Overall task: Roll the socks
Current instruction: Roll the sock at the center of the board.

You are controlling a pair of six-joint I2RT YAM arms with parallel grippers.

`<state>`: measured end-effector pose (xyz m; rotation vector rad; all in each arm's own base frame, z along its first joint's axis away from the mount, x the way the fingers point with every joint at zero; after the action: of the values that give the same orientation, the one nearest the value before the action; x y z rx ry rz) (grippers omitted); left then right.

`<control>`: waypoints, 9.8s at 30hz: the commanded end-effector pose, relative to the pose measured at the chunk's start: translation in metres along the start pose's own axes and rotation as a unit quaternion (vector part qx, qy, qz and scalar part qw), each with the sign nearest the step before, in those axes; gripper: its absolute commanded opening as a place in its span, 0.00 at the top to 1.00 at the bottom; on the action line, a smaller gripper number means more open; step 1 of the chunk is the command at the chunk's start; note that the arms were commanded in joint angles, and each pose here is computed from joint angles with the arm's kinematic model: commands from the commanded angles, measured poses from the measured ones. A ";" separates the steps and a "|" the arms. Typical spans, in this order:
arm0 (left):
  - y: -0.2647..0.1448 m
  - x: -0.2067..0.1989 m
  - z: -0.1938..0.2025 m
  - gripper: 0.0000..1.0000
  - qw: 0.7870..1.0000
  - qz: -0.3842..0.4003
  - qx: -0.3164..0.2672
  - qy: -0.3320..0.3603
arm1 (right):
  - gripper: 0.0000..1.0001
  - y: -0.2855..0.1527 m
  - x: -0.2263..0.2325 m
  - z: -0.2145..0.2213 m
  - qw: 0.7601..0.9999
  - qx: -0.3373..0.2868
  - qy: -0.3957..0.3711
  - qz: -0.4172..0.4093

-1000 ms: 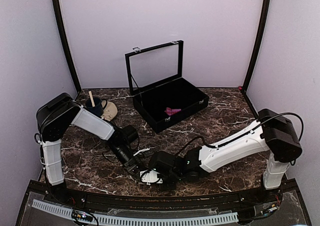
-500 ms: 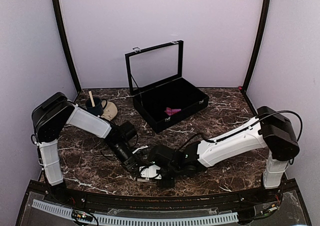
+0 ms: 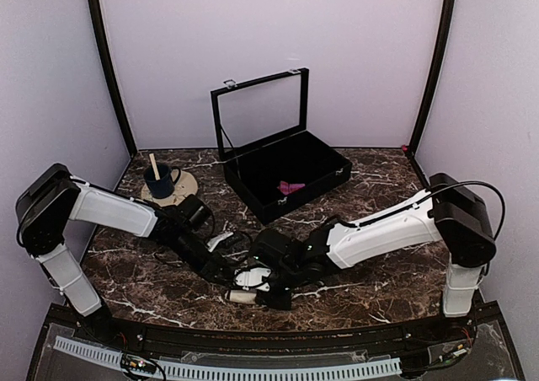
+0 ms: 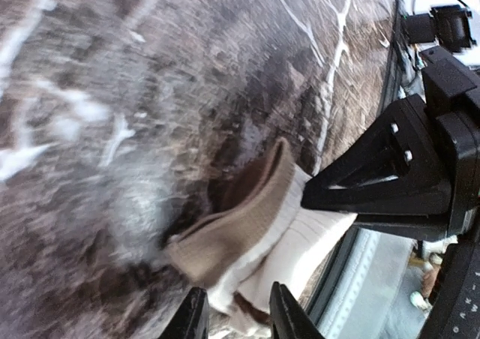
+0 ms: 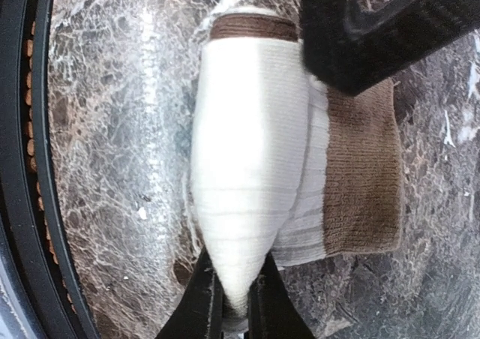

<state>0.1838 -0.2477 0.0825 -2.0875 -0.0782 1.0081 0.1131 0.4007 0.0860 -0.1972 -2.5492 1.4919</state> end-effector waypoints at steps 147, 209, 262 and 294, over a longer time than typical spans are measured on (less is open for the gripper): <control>0.051 -0.039 0.022 1.00 0.970 -0.116 0.058 0.203 | 0.69 -0.023 -0.126 0.031 0.889 -0.004 0.378 -0.260; 0.044 -0.011 0.014 1.00 0.988 0.090 0.118 0.046 | 0.56 -0.016 0.033 0.001 0.988 -0.089 -0.100 0.080; -0.014 0.006 -0.007 0.76 0.986 -0.156 -0.059 0.030 | 1.00 0.033 -0.001 0.038 0.987 0.067 0.102 -0.105; -0.027 -0.042 0.024 0.72 0.944 -0.259 -0.173 0.107 | 1.00 0.029 -0.010 0.027 0.965 0.063 0.175 -0.183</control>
<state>0.1422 -0.2380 0.1076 -2.2367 -0.5595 0.4789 0.1265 0.4129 0.0831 0.0704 -2.2482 1.1844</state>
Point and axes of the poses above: each gripper's point midway between its finger pads, its own y axis out along the fingers, its own x axis along the line the jaws close on, z = x × y, the point moved 7 cm from there along -y, back along the fingers, and after that the axes turned 11 degrees about y, right-handed, at the moved point
